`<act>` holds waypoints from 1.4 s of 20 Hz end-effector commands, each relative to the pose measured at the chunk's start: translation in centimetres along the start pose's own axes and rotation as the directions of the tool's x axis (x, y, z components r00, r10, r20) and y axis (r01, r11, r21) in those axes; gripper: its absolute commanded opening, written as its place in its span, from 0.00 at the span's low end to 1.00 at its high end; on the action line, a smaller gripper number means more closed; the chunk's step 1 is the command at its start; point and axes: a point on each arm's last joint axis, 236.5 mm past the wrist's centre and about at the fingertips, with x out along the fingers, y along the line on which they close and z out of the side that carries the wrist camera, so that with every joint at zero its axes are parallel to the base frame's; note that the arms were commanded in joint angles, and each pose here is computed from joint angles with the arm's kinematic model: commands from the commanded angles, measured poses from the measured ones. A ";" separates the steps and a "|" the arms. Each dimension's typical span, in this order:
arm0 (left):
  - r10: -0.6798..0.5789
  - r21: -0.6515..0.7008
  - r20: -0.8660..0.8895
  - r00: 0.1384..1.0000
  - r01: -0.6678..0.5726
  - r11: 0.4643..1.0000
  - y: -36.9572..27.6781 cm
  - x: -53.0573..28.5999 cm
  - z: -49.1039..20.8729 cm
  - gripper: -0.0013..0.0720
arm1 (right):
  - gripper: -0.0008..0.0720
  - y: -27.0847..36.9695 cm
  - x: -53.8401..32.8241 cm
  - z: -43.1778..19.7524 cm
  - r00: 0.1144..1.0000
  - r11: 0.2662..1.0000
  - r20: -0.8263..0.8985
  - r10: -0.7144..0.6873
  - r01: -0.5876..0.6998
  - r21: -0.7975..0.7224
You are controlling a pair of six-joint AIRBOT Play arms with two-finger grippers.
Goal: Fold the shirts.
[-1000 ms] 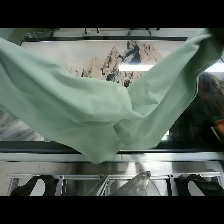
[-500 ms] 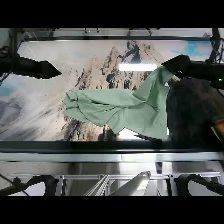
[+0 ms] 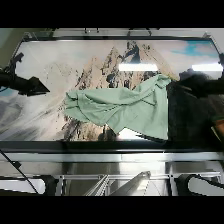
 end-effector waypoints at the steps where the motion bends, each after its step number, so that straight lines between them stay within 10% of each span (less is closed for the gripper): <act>1: -0.037 -0.105 -0.076 0.996 0.029 0.994 2.7 3.1 -3.9 0.42 | 0.83 -5.7 -0.2 -6.5 0.973 0.985 -0.193 -0.123 0.143 0.092; 3: -0.018 -0.097 -0.061 0.998 0.012 0.995 3.1 5.1 -4.2 0.42 | 0.83 -7.0 1.0 -8.0 0.971 0.978 -0.199 -0.131 0.160 0.135; 4: -0.001 -0.089 -0.047 0.999 -0.003 0.996 3.3 5.9 -4.0 0.57 | 0.83 -7.4 1.5 -8.7 0.971 0.974 -0.200 -0.129 0.162 0.156; 5: 0.018 -0.085 -0.027 0.999 -0.020 0.996 3.4 6.5 -3.6 1.00 | 0.83 -7.6 1.9 -9.3 0.970 0.972 -0.207 -0.129 0.165 0.168; 18: -0.018 0.007 -0.208 0.978 0.020 1.000 1.7 13.6 -6.5 0.96 | 0.83 -9.1 3.2 -11.8 0.962 0.958 -0.233 -0.141 0.192 0.215; 19: -0.034 -0.005 -0.211 0.977 0.034 0.999 1.6 13.9 -6.4 0.90 | 0.83 -9.1 3.2 -11.8 0.962 0.958 -0.234 -0.140 0.192 0.215; 21: -0.067 0.001 -0.265 0.962 0.070 0.998 1.0 14.0 -6.6 0.36 | 0.83 -8.9 3.2 -12.0 0.961 0.958 -0.242 -0.133 0.187 0.216; 26: -0.136 0.018 -0.382 0.914 0.155 0.988 -0.6 13.7 -7.7 0.29 | 0.83 -8.7 3.3 -12.7 0.956 0.959 -0.268 -0.118 0.179 0.218; 28: -0.132 0.039 -0.381 0.915 0.159 0.987 -0.8 14.0 -7.1 0.05 | 0.83 -9.1 3.8 -13.6 0.948 0.954 -0.301 -0.102 0.178 0.239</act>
